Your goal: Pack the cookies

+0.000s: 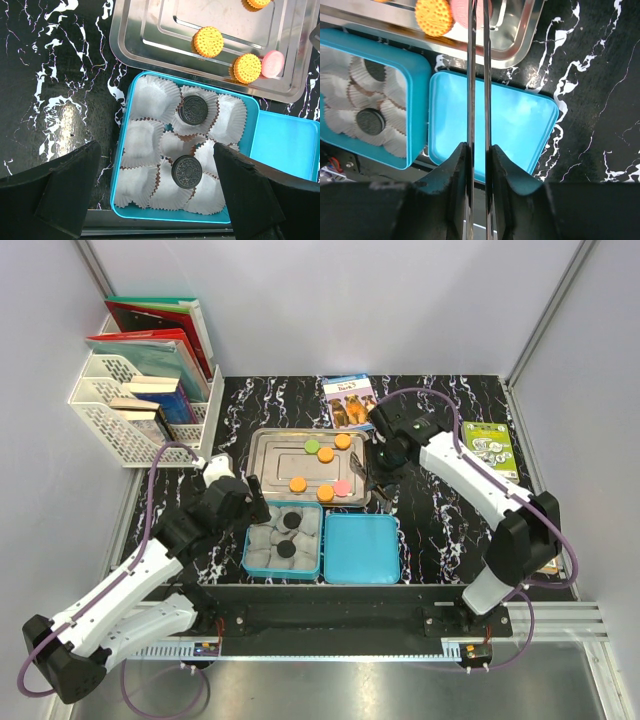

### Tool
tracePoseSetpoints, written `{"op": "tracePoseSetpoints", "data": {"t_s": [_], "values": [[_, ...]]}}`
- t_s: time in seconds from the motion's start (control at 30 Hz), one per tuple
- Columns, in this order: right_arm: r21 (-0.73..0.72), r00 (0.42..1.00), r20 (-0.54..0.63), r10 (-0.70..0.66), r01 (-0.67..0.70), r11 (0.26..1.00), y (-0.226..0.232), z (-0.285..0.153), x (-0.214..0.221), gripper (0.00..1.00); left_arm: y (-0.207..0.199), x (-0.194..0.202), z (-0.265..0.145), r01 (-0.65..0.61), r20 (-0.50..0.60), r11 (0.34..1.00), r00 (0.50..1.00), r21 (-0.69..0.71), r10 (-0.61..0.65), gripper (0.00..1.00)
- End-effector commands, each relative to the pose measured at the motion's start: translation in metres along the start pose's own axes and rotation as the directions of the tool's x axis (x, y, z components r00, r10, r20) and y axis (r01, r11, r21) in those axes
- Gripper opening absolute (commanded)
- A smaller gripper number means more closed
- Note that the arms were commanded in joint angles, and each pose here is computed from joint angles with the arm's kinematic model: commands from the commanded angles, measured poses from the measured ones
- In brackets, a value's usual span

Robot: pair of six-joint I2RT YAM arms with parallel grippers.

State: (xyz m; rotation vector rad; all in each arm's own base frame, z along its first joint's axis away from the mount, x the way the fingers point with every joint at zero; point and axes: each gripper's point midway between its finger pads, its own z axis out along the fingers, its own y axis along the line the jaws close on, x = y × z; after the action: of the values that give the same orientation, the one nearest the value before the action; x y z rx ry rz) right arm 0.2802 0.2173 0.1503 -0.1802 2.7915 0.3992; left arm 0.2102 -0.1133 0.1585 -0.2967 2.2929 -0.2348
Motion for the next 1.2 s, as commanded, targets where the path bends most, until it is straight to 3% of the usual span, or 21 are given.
{"op": "tracePoseSetpoints", "data": {"t_s": [0.0,0.23,0.4,0.57,0.67,1.17], "values": [[-0.069,0.996,0.091,-0.004,0.01,0.998,0.017,-0.039,-0.019,0.14,-0.009,-0.007,0.001,0.016,0.023,0.999,1.0,0.037,-0.017,0.99],[-0.083,0.998,0.06,-0.012,0.017,0.996,0.018,-0.035,-0.012,0.15,-0.011,-0.005,0.003,0.017,0.011,0.999,1.0,0.036,-0.017,0.99],[-0.108,0.999,0.002,-0.033,0.033,0.994,0.023,-0.022,0.008,0.36,-0.01,-0.004,0.003,0.014,0.011,0.999,1.0,0.034,-0.015,0.99],[-0.104,0.998,-0.021,-0.057,0.055,0.993,0.027,-0.021,0.024,0.4,-0.011,-0.005,0.003,0.017,0.01,0.999,1.0,0.038,-0.017,0.99],[-0.099,0.997,-0.02,-0.069,0.067,0.993,0.028,-0.024,0.029,0.48,-0.012,-0.004,0.004,0.022,0.005,0.999,1.0,0.04,-0.022,0.99],[-0.019,0.996,-0.033,-0.085,0.084,0.996,0.012,-0.004,0.034,0.55,-0.013,-0.002,0.003,0.026,-0.003,0.998,1.0,0.05,-0.025,0.99]]}}
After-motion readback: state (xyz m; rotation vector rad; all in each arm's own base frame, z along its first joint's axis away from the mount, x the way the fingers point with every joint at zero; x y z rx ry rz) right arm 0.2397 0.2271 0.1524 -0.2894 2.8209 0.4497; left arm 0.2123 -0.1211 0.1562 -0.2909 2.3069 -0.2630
